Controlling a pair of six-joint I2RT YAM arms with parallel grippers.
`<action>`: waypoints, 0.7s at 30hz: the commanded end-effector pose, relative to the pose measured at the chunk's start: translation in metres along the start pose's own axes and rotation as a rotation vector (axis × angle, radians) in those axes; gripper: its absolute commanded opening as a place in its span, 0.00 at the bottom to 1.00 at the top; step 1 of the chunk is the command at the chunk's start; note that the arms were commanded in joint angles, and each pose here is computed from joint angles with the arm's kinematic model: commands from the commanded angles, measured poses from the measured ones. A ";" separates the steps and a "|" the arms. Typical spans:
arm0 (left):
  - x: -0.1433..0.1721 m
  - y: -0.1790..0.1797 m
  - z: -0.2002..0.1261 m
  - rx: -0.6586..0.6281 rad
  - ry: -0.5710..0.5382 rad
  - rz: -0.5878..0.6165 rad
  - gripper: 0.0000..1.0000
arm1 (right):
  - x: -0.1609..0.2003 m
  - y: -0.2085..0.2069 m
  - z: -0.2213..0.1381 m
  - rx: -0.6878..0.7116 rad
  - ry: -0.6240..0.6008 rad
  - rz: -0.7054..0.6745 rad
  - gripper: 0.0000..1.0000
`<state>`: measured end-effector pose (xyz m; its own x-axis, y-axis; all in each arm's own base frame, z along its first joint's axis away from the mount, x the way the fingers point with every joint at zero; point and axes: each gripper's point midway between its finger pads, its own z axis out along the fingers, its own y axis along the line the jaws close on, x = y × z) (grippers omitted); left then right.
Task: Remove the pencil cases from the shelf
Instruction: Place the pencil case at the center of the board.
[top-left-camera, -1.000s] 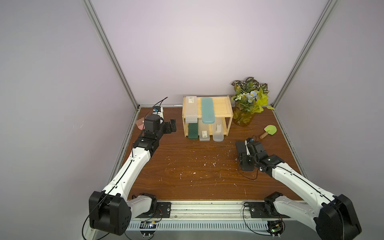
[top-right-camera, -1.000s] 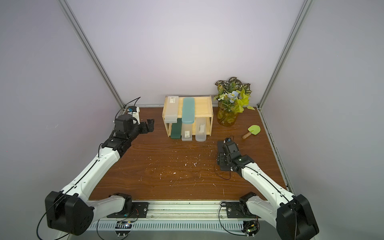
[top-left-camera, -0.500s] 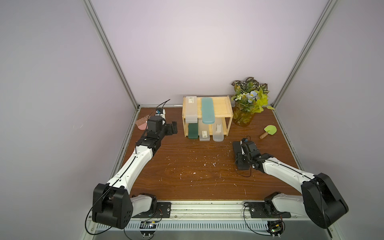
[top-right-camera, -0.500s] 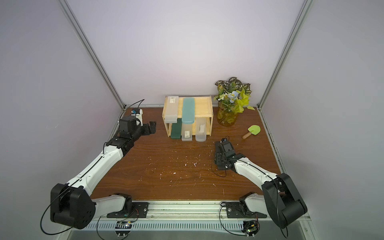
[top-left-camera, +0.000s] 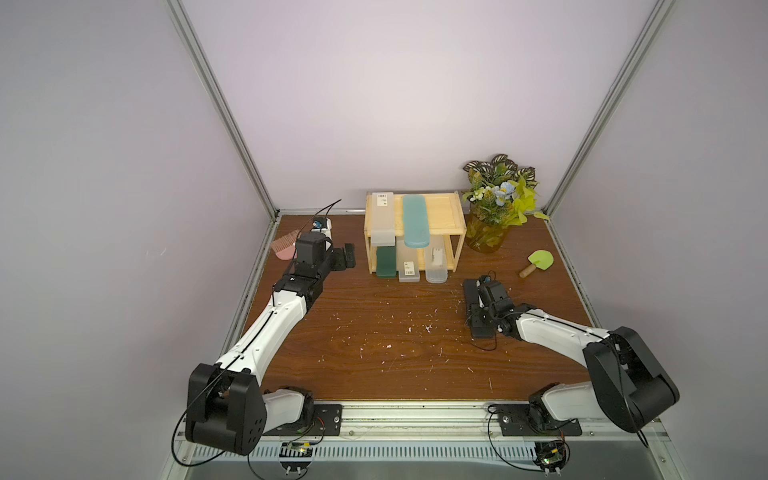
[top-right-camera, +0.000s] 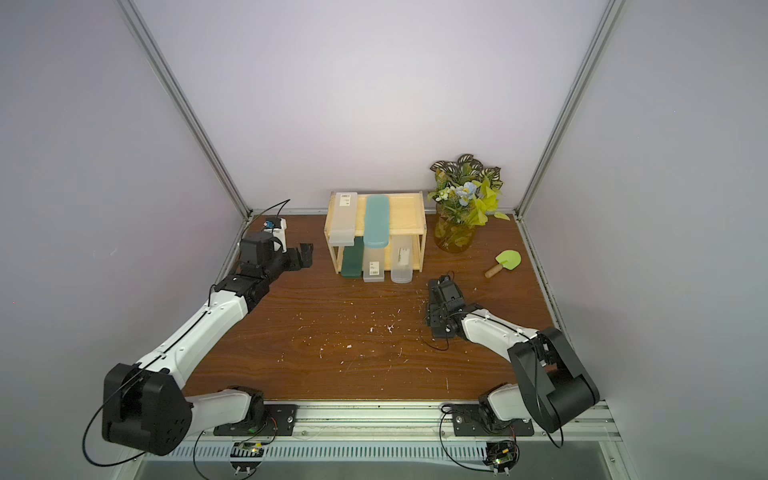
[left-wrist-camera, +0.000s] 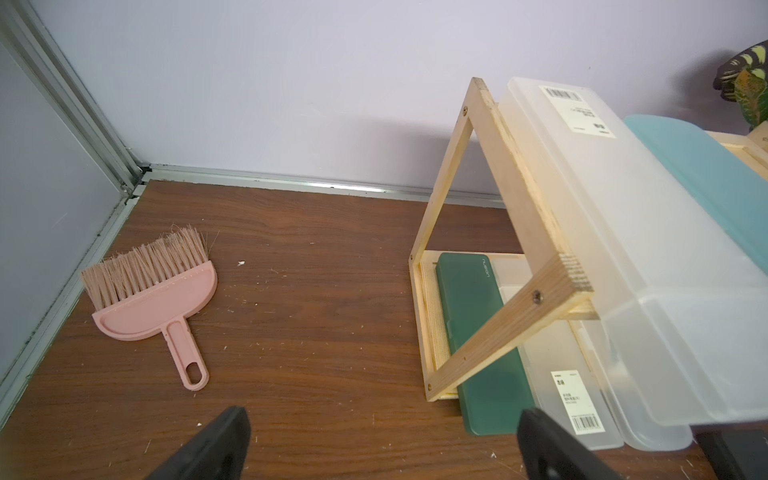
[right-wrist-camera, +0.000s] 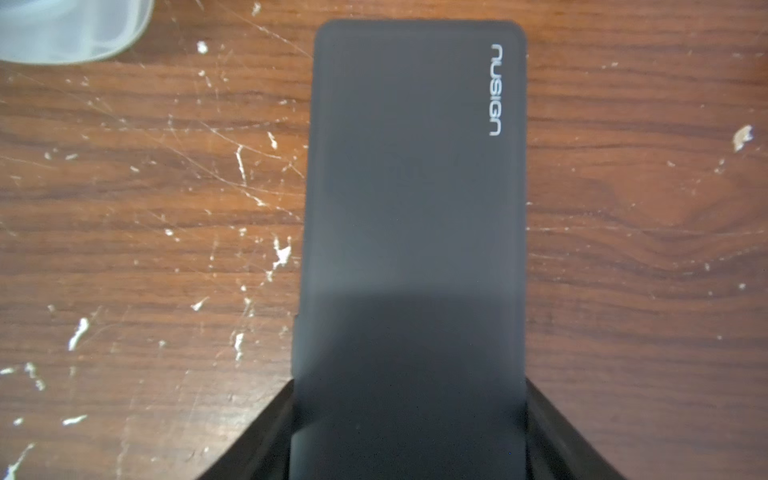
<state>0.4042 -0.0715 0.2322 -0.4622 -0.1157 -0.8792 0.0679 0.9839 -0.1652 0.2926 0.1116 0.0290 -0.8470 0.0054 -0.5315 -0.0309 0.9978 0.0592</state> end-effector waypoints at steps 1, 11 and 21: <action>0.000 -0.005 0.001 0.020 -0.007 0.015 1.00 | 0.016 0.000 0.003 -0.006 0.079 0.006 0.65; -0.006 -0.007 -0.003 0.025 -0.015 0.011 1.00 | -0.005 0.006 -0.012 -0.026 0.041 0.001 0.99; -0.017 -0.010 -0.011 0.039 -0.035 0.004 1.00 | -0.088 0.017 -0.095 -0.058 -0.170 -0.010 0.99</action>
<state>0.4032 -0.0737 0.2336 -0.4619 -0.1113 -0.8799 0.0820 0.9825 -0.1673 0.3075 0.1214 0.1066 -0.8062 0.0131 -0.5914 -0.0574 0.9933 0.1001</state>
